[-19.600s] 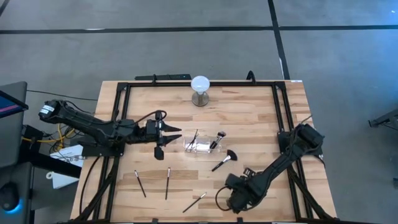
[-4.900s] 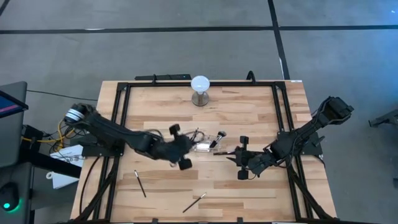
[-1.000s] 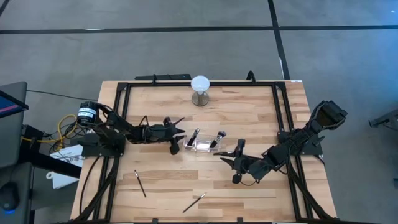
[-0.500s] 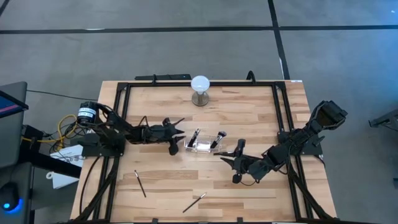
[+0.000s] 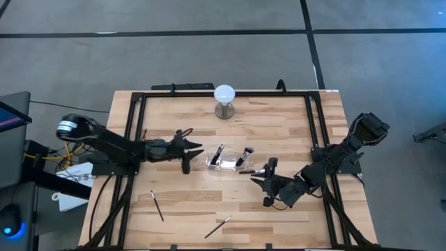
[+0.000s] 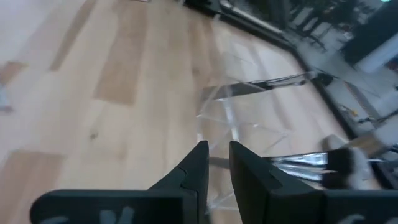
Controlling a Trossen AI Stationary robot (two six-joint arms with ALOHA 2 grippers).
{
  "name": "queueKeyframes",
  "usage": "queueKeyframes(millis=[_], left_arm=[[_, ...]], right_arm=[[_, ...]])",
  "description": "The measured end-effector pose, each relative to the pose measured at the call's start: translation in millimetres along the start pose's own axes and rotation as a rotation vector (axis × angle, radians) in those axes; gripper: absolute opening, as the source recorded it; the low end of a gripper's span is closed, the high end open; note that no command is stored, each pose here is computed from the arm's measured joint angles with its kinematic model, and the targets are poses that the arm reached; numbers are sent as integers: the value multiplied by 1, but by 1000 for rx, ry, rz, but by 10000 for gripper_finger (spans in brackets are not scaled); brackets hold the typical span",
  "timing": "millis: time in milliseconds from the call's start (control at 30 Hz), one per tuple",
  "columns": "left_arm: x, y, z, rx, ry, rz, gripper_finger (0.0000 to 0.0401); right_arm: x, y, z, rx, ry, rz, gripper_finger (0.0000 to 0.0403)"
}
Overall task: Put items in baskets/containers
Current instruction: Put the black highlighter brush into the transparent organizer
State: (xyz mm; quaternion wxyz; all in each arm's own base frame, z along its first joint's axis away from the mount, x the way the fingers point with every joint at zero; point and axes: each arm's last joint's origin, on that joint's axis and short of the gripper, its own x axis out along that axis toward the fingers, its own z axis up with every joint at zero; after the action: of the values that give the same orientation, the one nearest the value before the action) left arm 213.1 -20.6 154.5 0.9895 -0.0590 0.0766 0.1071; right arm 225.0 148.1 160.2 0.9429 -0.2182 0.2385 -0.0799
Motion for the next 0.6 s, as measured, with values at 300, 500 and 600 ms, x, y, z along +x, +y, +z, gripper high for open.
queueKeyframes(millis=[300,500,600], left_arm=[[-30,-27,27,-85,-147,-180,108],[-36,-37,37,-110,-258,-246,108],[-41,-40,47,-131,-365,-278,108]], right_arm=[[-13,5,8,121,285,165,55],[-6,-9,12,203,444,194,68],[1,-20,9,165,487,175,89]])
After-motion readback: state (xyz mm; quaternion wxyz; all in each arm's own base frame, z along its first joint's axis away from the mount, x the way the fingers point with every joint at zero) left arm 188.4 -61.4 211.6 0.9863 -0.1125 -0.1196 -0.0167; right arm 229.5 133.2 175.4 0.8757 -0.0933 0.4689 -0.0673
